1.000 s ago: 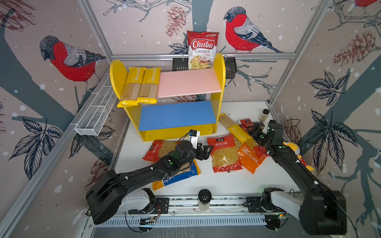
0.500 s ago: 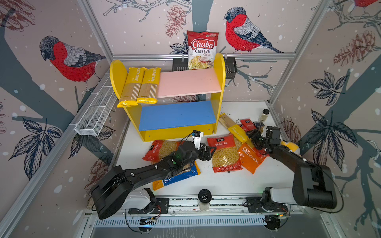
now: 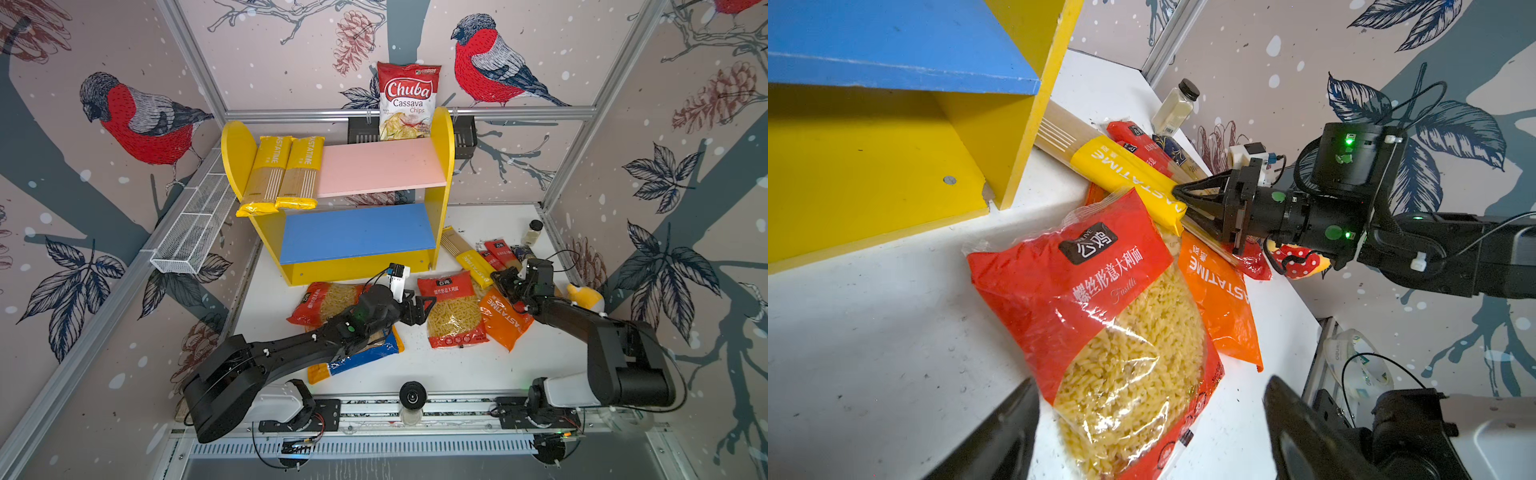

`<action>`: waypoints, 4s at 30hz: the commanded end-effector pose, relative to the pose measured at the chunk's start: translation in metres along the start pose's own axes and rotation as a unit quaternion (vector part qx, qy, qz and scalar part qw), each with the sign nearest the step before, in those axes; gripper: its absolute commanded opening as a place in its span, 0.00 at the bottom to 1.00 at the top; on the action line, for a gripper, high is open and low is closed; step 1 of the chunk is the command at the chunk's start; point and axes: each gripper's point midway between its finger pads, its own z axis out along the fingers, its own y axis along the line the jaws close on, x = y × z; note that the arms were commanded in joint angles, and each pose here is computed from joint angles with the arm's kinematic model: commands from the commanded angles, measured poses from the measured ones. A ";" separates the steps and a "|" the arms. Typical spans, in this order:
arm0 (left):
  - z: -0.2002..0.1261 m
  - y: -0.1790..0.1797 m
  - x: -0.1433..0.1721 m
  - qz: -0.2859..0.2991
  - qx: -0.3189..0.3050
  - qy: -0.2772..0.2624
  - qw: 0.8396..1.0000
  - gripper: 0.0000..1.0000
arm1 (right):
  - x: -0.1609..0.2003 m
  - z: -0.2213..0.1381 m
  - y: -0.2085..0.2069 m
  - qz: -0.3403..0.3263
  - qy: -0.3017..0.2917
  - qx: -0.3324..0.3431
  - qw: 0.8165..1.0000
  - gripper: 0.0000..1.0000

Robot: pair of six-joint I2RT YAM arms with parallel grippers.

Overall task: Arrange pasta packages on shelves
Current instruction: Rotate the pasta bag, then pick up the pasta bag.

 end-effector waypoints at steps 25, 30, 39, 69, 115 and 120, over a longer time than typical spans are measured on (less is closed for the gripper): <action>0.024 -0.002 0.009 -0.002 0.025 0.007 1.000 0.84 | 0.133 -0.089 0.083 0.080 0.095 -0.116 0.986 0.00; 0.028 -0.001 0.008 -0.003 0.023 0.004 1.000 0.84 | 0.181 -0.080 0.033 0.045 0.130 -0.053 0.989 0.00; 0.040 -0.002 0.009 -0.016 0.024 0.013 1.000 0.84 | 0.201 -0.077 0.002 -0.055 0.145 0.005 0.988 0.15; 0.074 0.024 0.045 -0.068 0.018 0.081 0.994 0.67 | 0.139 -0.030 0.057 -0.150 0.187 -0.069 0.968 0.53; -0.004 -0.024 -0.061 0.005 0.071 -0.037 0.997 0.41 | 0.063 -0.158 0.200 -0.225 -0.055 -0.358 0.905 0.03; -0.038 -0.033 -0.091 0.036 0.057 -0.085 0.994 0.49 | 0.062 -0.214 0.255 -0.252 -0.076 -0.423 0.867 0.03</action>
